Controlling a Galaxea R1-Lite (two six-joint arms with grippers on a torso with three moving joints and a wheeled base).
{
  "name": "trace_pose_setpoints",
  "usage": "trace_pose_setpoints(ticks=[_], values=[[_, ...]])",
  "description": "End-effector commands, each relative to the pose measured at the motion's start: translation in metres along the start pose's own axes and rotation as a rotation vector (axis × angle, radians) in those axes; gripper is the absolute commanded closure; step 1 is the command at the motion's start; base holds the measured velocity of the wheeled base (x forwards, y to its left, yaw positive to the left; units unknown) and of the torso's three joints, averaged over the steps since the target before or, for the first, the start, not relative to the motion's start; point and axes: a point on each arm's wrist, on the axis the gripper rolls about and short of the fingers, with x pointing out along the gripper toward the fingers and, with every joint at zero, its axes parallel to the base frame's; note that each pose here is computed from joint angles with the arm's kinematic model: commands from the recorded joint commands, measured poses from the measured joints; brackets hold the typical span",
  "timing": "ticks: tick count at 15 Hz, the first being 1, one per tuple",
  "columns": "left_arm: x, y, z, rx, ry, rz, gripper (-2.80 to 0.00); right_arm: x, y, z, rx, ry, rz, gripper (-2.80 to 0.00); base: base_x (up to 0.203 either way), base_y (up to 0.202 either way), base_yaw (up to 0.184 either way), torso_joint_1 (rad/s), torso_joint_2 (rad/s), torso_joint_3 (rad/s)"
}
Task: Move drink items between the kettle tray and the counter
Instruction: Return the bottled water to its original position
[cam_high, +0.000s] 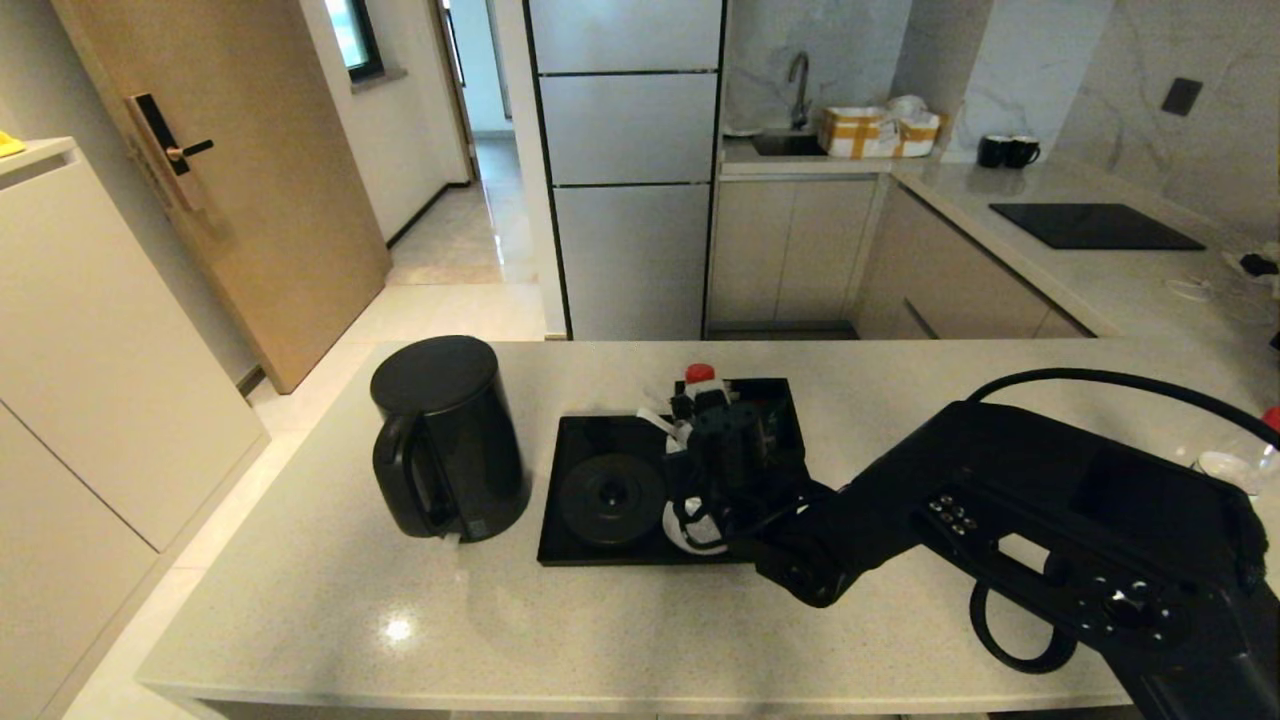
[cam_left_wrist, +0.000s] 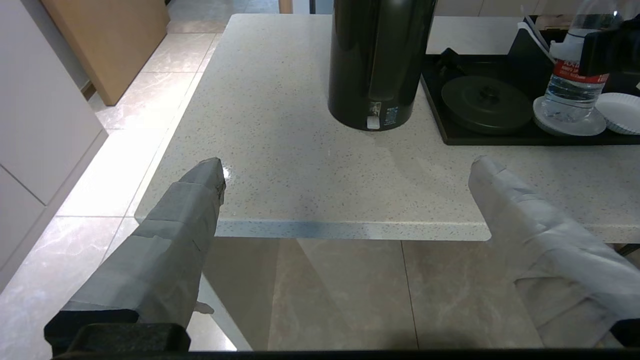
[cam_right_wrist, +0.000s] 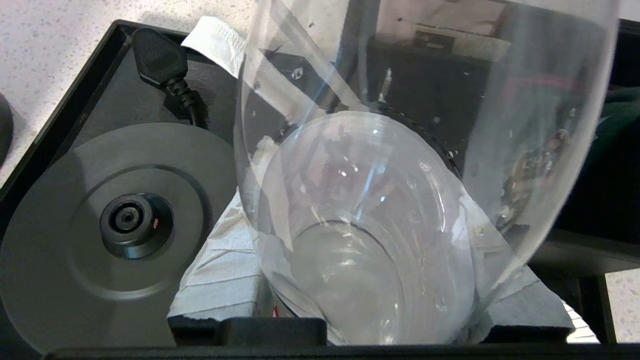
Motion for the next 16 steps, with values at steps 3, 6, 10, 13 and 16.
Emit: trace_pose_setpoints(ticks=[3, 6, 10, 13, 16], values=[[0.001, 0.0, 0.0, 0.002, 0.009, 0.001, -2.8, -0.007, -0.001, -0.01, -0.011, 0.018, -0.014, 0.0, 0.0, 0.0, 0.0, 0.0, 0.0, 0.0], [0.001, 0.0, 0.0, 0.002, 0.01, 0.001, -2.8, -0.011, 0.004, -0.018, -0.024, 0.031, -0.007, 0.0, 0.0, 0.0, 0.0, 0.0, 0.0, 0.0], [0.001, 0.0, 0.0, 0.001, 0.01, 0.002, -2.8, -0.018, 0.01, -0.022, -0.029, 0.028, 0.001, -2.8, 0.0, 0.0, 0.0, 0.0, 0.0, 0.0], [0.001, 0.0, 0.0, 0.002, 0.01, 0.001, -2.8, -0.025, 0.009, -0.021, -0.028, 0.02, -0.001, -2.8, 0.0, 0.0, 0.0, 0.0, 0.0, 0.0], [0.001, 0.0, 0.0, 0.002, 0.011, 0.001, -2.8, -0.035, 0.004, -0.009, -0.02, 0.007, -0.004, -2.8, 0.0, 0.0, 0.0, 0.0, 0.0, 0.0]])
